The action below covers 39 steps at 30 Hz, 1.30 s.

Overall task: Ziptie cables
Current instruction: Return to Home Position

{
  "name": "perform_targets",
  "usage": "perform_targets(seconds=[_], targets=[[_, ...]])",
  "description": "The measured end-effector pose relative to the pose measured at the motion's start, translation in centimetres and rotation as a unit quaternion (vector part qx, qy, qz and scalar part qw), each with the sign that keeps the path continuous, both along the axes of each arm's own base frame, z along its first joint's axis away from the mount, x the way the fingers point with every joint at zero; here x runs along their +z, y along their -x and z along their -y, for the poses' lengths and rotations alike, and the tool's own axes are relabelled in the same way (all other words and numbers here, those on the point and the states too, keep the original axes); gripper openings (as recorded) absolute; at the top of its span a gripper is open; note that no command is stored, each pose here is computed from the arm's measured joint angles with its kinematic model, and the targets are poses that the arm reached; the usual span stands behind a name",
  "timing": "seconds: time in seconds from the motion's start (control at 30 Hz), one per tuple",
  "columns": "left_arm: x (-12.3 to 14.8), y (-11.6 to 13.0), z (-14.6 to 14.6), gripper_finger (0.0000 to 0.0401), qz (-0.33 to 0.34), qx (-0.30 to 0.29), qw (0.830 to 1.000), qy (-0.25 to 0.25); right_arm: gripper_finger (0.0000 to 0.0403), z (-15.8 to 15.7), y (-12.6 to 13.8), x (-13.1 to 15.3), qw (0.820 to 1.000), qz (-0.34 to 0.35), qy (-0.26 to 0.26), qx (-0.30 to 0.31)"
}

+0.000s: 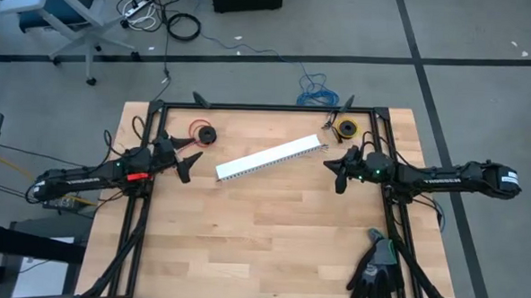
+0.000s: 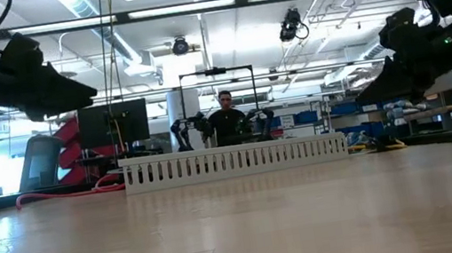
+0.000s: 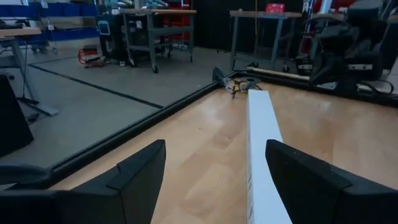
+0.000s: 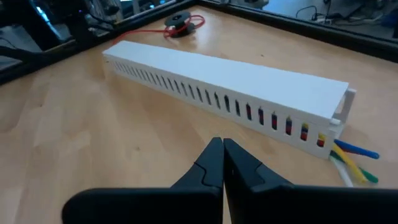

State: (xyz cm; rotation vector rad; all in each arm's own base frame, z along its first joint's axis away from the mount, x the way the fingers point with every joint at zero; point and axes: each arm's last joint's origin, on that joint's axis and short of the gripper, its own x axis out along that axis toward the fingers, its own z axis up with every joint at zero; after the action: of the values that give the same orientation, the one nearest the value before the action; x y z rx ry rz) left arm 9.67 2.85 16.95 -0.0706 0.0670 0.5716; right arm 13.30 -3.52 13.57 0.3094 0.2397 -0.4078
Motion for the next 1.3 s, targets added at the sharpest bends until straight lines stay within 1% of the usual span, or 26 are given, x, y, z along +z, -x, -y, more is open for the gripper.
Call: perform_targets(seconds=[0.13,0.27,0.33,0.43,0.57,0.77,1.03,1.3], targets=[[0.5,0.8,0.2,0.0287,0.029,0.0,1.0,-0.009,0.0,0.0,0.3,0.6,1.0,0.019,0.013,-0.001],[0.6,0.9,0.1,0.0287,0.019,0.001,1.0,-0.025,0.0,0.0,0.7,0.7,1.0,0.019,0.016,-0.005],[0.5,0.9,0.1,0.0287,0.019,0.001,1.0,-0.024,0.0,0.0,1.1,0.6,1.0,0.01,0.01,-0.006],[0.5,0.8,0.2,0.0287,0.018,-0.004,1.0,-0.016,0.0,-0.1,1.4,0.7,1.0,0.015,0.009,-0.004],[0.4,0.8,0.2,0.0287,0.018,-0.006,1.0,-0.014,0.0,-0.2,1.8,1.3,0.999,0.039,0.015,-0.004],[0.4,0.9,0.2,0.0287,0.015,-0.006,1.0,-0.016,0.0,-0.4,2.7,1.4,0.999,0.048,0.018,-0.005],[0.4,0.9,0.2,0.0287,0.016,-0.005,1.0,-0.015,0.0,-0.6,3.4,2.6,0.993,0.105,0.058,-0.001],[0.4,0.9,0.2,0.0287,0.016,-0.005,1.0,-0.015,0.0,-0.8,4.0,3.3,0.987,0.146,0.074,0.004]])
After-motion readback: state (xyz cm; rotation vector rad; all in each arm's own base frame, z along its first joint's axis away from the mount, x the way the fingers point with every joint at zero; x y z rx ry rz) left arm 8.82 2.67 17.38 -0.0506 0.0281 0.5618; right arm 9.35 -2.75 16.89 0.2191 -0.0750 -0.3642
